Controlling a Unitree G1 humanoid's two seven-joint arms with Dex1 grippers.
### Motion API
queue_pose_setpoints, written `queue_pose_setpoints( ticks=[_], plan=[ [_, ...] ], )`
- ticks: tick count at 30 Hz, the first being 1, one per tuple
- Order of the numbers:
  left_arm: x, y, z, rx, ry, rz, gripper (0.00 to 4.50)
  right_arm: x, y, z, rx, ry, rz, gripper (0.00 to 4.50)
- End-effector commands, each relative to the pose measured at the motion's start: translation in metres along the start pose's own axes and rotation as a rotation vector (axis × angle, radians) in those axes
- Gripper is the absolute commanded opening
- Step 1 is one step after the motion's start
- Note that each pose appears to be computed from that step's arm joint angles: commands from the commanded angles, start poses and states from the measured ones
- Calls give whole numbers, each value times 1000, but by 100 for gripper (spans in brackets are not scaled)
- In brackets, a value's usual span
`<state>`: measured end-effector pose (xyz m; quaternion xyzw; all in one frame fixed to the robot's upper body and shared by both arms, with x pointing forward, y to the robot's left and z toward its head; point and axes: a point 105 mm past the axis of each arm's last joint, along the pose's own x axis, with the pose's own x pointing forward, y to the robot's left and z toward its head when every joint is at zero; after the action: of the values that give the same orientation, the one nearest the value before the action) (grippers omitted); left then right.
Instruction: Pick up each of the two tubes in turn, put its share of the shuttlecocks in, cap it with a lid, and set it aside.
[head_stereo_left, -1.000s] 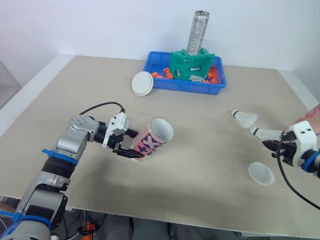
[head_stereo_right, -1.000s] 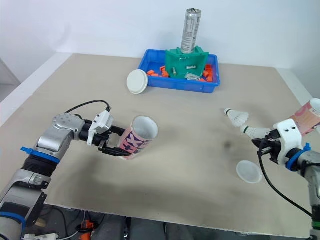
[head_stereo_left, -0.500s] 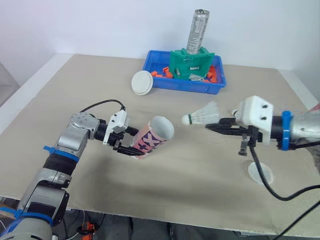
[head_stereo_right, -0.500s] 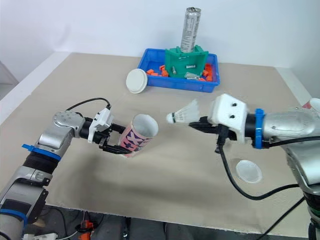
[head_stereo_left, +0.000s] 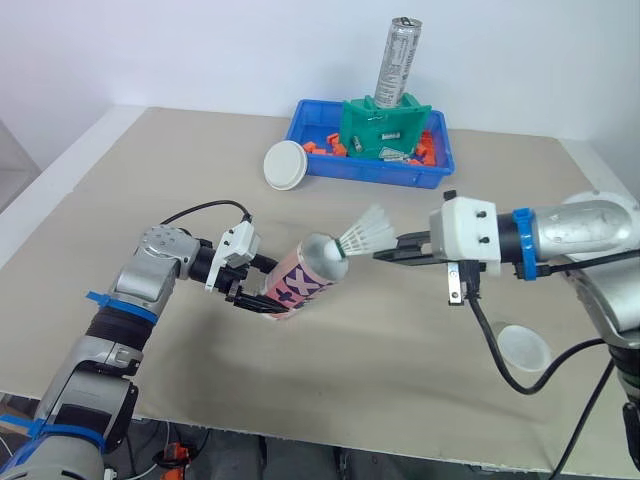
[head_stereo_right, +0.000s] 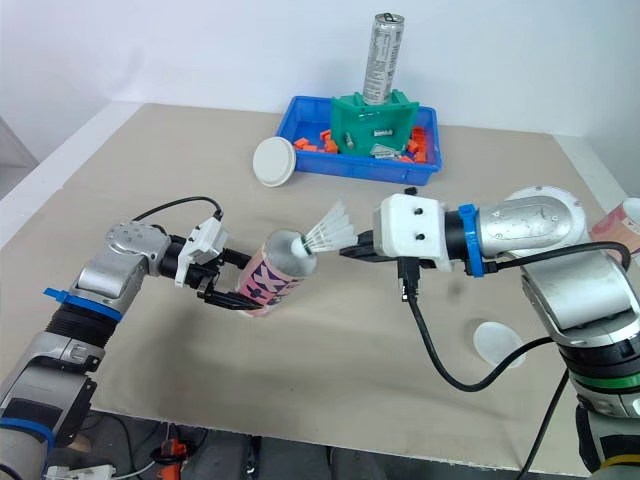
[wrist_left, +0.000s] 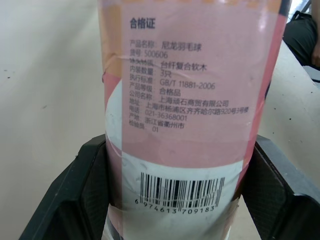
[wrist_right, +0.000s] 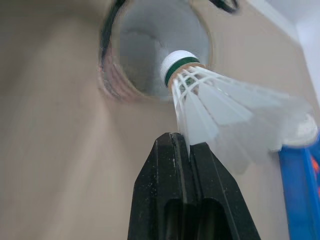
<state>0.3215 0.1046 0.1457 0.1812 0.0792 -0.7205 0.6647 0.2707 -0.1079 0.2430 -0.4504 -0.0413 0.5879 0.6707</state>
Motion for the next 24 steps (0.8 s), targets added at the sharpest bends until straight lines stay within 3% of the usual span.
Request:
queue_pose_setpoints(
  ticks=[1, 2, 6, 7, 10, 14, 20, 24],
  plan=[
    [-3, 2, 10, 42, -1, 8, 340, 4, -2, 17, -101, -35, 21, 6],
    [-3, 3, 10, 42, -1, 8, 340, 6, -4, 19, -104, -43, 21, 6],
    [-3, 2, 10, 42, -1, 10, 340, 11, -5, 28, -71, -93, 44, 121],
    [-4, 2, 10, 42, -2, 11, 340, 10, -6, 31, -62, -105, 45, 187],
    [-5, 2, 10, 41, -2, 15, 340, 0, -11, 42, 13, -188, 18, 297],
    [-5, 2, 11, 41, -1, 19, 340, -14, -19, 33, 104, -185, -63, 297],
    [-6, 2, 12, 44, -7, 27, 340, -58, -23, -61, 373, 57, -419, 297],
    [-7, 2, 11, 43, -7, 29, 340, -80, -15, -98, 486, 133, -593, 297]
  ],
)
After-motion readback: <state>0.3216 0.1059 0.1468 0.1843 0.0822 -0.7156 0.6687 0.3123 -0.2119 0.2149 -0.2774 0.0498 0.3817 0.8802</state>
